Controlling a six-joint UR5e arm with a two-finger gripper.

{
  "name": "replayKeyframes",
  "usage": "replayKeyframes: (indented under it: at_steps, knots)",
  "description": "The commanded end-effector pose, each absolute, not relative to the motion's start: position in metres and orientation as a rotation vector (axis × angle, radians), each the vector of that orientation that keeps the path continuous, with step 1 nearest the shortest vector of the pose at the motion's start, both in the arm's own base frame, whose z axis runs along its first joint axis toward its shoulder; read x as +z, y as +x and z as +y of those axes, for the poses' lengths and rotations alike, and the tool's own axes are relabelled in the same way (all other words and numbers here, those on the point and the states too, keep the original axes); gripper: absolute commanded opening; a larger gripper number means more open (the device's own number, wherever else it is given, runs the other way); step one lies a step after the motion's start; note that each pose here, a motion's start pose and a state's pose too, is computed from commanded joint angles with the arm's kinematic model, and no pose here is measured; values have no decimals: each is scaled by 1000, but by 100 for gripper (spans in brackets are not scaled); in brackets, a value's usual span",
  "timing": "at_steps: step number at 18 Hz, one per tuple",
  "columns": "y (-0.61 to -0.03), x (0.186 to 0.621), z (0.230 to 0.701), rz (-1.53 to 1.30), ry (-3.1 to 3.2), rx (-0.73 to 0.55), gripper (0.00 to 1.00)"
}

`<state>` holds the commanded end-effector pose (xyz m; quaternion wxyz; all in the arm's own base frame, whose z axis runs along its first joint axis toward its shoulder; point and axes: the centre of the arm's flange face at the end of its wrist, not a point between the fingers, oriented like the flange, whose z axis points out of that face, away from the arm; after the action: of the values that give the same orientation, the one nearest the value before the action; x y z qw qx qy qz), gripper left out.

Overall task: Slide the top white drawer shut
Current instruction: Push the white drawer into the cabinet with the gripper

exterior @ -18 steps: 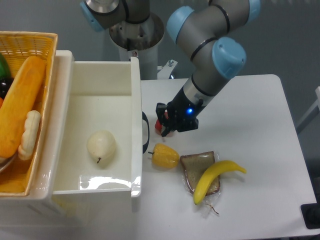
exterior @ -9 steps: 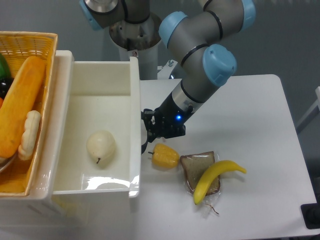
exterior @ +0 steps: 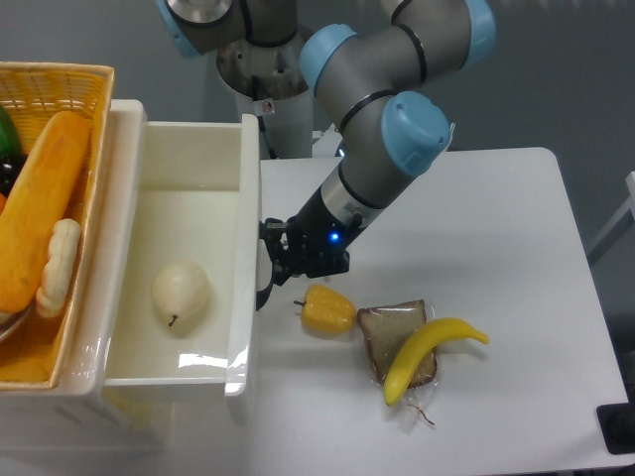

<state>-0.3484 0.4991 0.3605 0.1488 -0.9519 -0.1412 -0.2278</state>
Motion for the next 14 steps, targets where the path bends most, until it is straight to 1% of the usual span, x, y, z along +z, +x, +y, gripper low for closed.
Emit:
replayKeyframes:
  at_steps: [14]
  knots:
    - [-281,354,550,-430,-2786,-731,7]
